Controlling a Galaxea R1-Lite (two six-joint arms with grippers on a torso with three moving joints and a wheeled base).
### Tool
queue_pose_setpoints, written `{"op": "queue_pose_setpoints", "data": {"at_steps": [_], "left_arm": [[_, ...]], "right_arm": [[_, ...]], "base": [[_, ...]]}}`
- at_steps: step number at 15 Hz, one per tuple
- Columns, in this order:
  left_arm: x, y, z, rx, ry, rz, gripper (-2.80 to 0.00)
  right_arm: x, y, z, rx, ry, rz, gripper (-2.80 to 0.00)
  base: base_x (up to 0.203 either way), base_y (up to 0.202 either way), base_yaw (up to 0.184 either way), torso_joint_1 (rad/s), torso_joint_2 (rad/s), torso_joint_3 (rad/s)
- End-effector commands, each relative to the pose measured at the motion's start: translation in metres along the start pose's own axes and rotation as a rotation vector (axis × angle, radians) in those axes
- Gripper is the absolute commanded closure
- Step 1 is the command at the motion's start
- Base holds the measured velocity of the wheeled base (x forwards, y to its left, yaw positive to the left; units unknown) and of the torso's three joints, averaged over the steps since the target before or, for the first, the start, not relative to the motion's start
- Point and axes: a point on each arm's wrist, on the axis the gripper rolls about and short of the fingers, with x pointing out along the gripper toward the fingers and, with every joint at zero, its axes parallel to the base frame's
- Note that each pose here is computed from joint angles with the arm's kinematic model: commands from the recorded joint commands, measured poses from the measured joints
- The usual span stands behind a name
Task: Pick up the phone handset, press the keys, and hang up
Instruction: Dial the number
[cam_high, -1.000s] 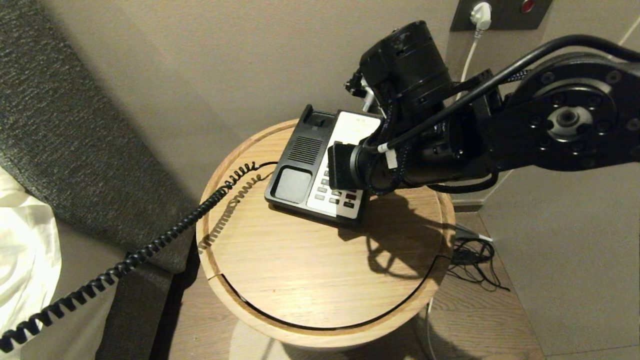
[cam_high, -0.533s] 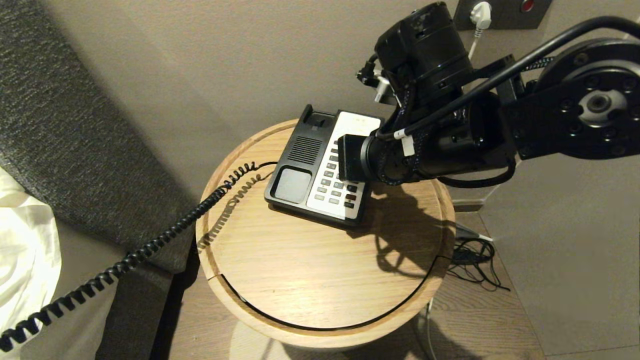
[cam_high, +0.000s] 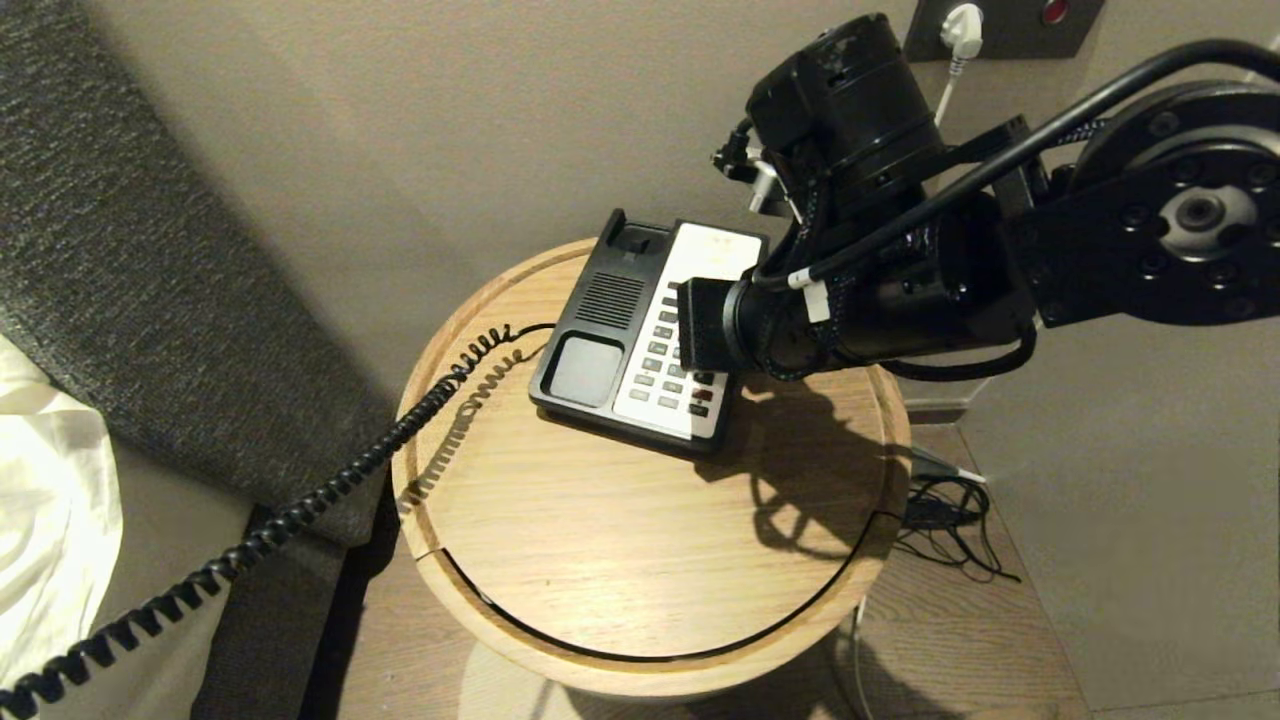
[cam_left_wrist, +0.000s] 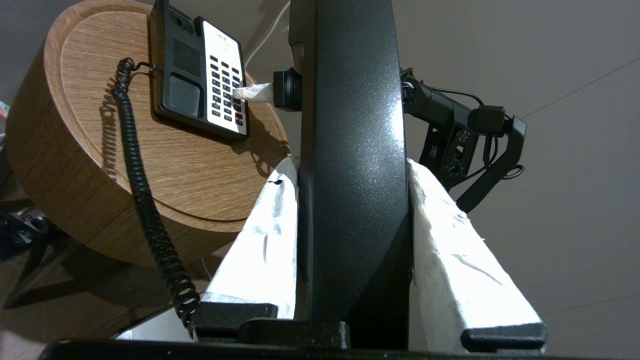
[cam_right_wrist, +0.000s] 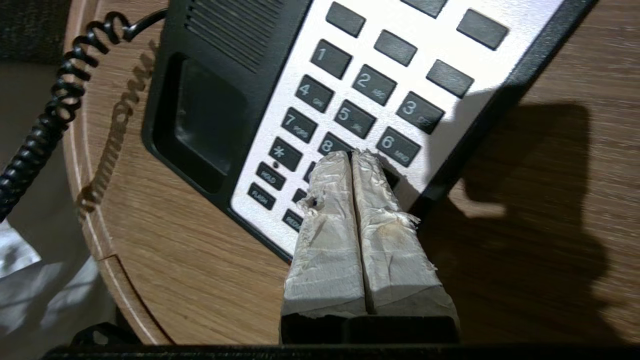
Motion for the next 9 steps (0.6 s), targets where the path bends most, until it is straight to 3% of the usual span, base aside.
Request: {"op": "queue_pose_setpoints", "data": {"at_steps": [1, 9], "left_arm": [[-0.0007, 0.0005, -0.0009, -0.003, 0.002, 0.001, 0.0], [-0.0003, 0.0013, -0.0021, -0.003, 0.005, 0.004, 0.0]], "right_arm": [[-0.0041, -0.0014, 0.001, 0.005, -0.005, -0.003, 0.0], [-0.0021, -0.0042, -0.0058, -0.003, 0.024, -0.019, 0.0]], "base": [[0.0, 0.0, 0.0, 0.0, 0.0, 0.0], [0.0, 0.0, 0.0, 0.0, 0.0, 0.0]]}}
